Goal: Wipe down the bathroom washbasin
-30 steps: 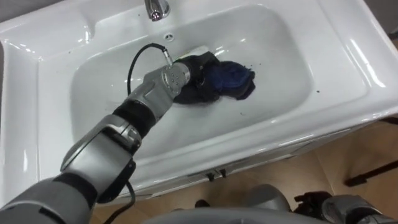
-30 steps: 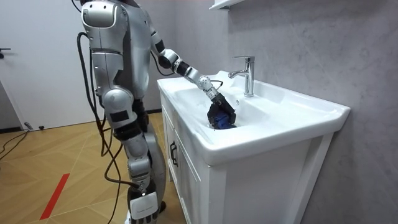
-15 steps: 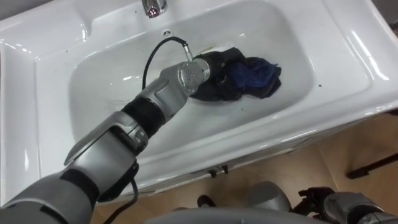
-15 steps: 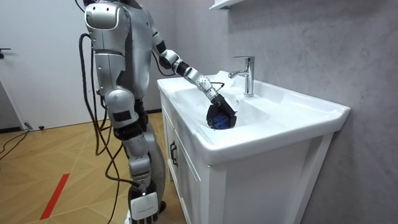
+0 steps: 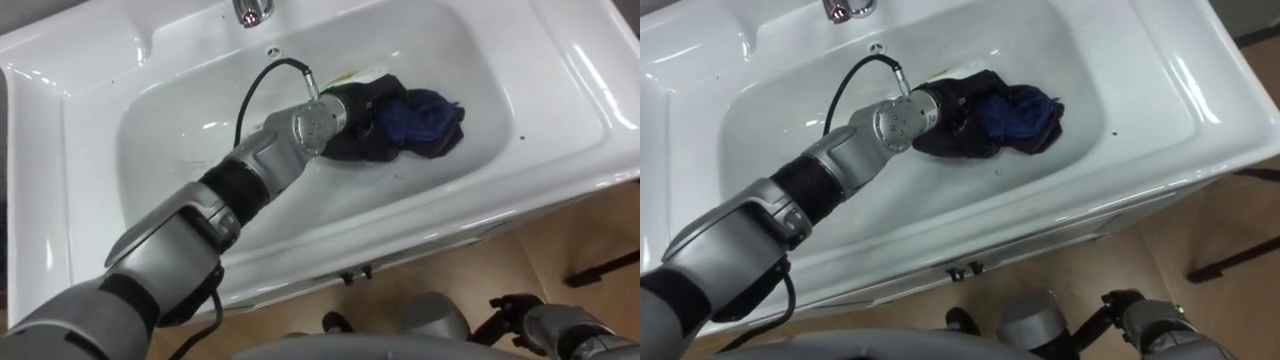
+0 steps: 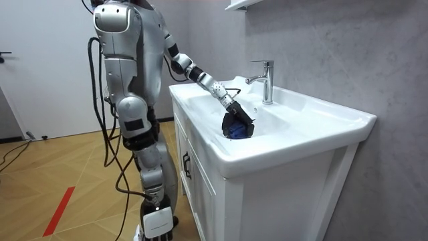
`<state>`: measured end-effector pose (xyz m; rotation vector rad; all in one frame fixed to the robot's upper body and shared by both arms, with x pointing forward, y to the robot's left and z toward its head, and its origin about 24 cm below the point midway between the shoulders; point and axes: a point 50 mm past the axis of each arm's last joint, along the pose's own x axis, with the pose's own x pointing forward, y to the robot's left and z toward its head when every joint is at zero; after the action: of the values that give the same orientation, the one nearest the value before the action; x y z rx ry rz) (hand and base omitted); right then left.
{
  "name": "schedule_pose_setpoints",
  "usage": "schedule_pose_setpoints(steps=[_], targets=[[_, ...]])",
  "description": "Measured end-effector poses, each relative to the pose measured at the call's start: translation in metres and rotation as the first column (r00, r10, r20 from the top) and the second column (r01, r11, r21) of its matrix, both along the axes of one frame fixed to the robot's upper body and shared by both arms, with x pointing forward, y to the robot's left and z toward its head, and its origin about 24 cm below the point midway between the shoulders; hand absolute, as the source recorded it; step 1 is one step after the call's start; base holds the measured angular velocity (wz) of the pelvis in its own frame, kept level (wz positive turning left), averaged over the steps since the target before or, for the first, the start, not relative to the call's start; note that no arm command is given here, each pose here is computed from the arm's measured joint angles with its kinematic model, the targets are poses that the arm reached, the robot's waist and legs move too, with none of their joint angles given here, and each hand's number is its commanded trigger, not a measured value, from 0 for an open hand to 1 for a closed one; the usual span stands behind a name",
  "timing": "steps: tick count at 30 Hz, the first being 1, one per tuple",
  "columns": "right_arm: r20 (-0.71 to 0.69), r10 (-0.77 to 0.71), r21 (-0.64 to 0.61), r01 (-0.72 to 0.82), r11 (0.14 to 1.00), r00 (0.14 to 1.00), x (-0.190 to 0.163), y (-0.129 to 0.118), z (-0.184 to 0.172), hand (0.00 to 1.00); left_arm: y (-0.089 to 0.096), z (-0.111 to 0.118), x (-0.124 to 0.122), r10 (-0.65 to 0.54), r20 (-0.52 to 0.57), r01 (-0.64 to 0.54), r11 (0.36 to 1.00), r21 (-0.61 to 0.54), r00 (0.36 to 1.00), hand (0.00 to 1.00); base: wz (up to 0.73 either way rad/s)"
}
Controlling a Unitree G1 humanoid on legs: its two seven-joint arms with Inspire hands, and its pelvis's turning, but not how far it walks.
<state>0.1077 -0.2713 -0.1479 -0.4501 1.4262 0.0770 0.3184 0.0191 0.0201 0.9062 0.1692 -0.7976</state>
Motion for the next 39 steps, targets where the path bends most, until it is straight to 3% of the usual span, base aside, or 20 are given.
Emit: schedule_pose_setpoints(steps=[11,19,22,27,31,36,39], targets=[[0.008,-0.036,0.024,0.035,0.999,0.999,0.001,0.005,-0.002,0.00,0.008,-0.005,0.002,0.002,0.052,-0.004,0.999,0.035,0.999,1.00,-0.05],[-0.005,-0.077,0.040,0.077,0.996,0.997,-0.004,0.004,-0.002,0.00,0.029,-0.024,0.000,0.088,0.031,-0.090,0.994,0.063,0.996,1.00,-0.16],[-0.009,-0.104,0.047,0.105,0.993,0.995,-0.007,0.003,-0.003,0.00,0.044,-0.034,-0.001,0.145,0.035,-0.148,0.984,0.099,0.989,1.00,-0.14],[-0.023,-0.184,0.053,0.185,0.981,0.983,-0.021,0.001,-0.005,0.00,0.087,-0.058,-0.008,0.293,0.008,-0.290,0.943,0.161,0.956,1.00,-0.13],[-0.034,-0.189,0.033,0.190,0.981,0.981,-0.027,-0.004,-0.005,0.00,0.114,-0.069,-0.017,0.329,0.047,-0.330,0.909,0.254,0.943,1.00,-0.03],[-0.030,-0.208,0.016,0.209,0.978,0.978,-0.030,-0.010,-0.003,0.00,0.167,-0.083,-0.037,0.307,0.167,-0.349,0.792,0.501,0.937,1.00,0.00],[-0.041,-0.233,0.008,0.234,0.972,0.972,-0.039,-0.012,-0.004,0.00,0.183,-0.091,-0.050,0.288,0.209,-0.356,0.733,0.580,0.935,1.00,0.01]])
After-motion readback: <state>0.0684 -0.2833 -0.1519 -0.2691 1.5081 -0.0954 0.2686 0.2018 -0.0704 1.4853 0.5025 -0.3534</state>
